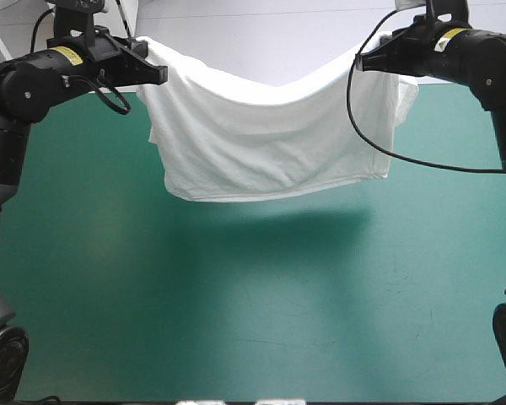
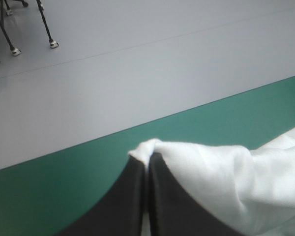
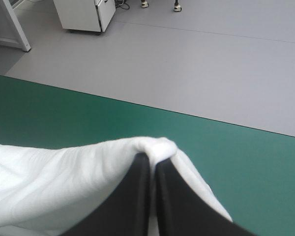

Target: Fold the cloth

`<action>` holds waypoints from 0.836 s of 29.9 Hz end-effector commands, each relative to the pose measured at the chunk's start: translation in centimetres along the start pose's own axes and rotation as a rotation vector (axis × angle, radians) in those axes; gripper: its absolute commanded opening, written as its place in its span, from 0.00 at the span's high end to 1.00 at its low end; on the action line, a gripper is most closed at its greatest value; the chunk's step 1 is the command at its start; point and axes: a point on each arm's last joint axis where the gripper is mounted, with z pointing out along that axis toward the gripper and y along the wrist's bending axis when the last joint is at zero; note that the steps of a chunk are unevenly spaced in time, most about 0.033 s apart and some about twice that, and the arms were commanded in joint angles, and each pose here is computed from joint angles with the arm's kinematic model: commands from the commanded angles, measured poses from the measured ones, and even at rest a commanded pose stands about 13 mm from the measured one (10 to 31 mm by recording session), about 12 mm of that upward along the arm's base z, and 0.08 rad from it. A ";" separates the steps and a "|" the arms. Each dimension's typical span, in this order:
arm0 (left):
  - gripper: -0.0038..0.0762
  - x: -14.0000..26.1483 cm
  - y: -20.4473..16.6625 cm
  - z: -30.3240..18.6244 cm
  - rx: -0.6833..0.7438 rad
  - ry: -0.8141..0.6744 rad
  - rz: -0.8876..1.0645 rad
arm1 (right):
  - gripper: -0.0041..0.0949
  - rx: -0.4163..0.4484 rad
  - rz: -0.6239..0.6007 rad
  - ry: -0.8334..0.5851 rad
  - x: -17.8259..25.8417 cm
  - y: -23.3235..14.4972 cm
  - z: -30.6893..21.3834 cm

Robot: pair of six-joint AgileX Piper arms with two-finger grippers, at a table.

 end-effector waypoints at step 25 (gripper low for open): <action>0.96 -2.4 1.4 9.9 0.038 -0.137 0.001 | 0.97 -0.012 0.133 -0.069 -0.1 -6.9 8.3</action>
